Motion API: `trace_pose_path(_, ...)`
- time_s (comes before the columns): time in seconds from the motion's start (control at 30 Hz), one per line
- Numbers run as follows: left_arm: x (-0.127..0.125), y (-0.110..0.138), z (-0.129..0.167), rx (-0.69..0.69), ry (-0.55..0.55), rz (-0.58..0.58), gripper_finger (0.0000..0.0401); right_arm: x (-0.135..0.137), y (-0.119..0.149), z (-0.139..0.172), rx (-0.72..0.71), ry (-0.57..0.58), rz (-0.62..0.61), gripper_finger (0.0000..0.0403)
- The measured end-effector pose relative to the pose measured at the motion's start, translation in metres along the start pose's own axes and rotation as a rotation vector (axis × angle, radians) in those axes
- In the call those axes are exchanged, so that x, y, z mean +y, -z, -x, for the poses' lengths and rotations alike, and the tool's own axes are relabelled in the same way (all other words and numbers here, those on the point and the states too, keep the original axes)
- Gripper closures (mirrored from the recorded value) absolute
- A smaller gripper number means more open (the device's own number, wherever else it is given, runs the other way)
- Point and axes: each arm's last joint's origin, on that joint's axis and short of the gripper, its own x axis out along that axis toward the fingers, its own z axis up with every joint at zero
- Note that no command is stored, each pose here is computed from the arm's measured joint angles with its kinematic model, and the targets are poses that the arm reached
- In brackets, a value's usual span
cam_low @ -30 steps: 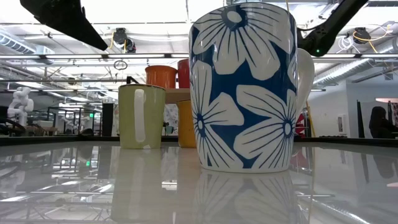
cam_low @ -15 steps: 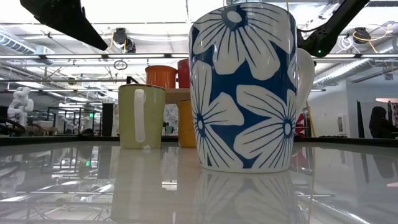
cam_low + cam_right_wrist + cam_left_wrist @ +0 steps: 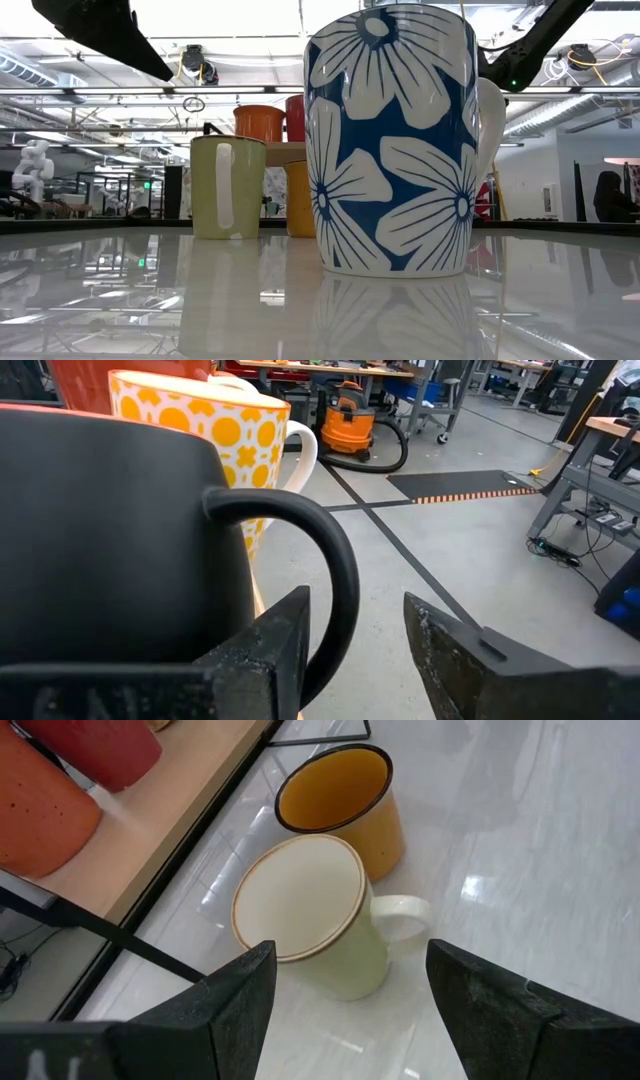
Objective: Place coffee mugs
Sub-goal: Put the black mug on the shelf
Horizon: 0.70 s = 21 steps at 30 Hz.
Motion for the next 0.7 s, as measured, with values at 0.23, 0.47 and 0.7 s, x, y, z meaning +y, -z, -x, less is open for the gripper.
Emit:
trace_pose_path(0.23,0.000,0.000,0.000,0.000,0.000,0.000,0.0139,0.000,0.000,0.000,-0.001,-0.005,0.007,0.0257)
trace_pose_path(0.47,0.000,0.000,0.000,0.000,0.000,-0.002,0.0139,0.004,-0.007,0.007,0.003,-0.008,0.032,0.0257)
trace_pose_path(0.7,0.000,0.000,0.000,0.000,0.000,-0.006,0.0139,0.005,-0.015,0.021,0.010,0.005,0.028,0.0257)
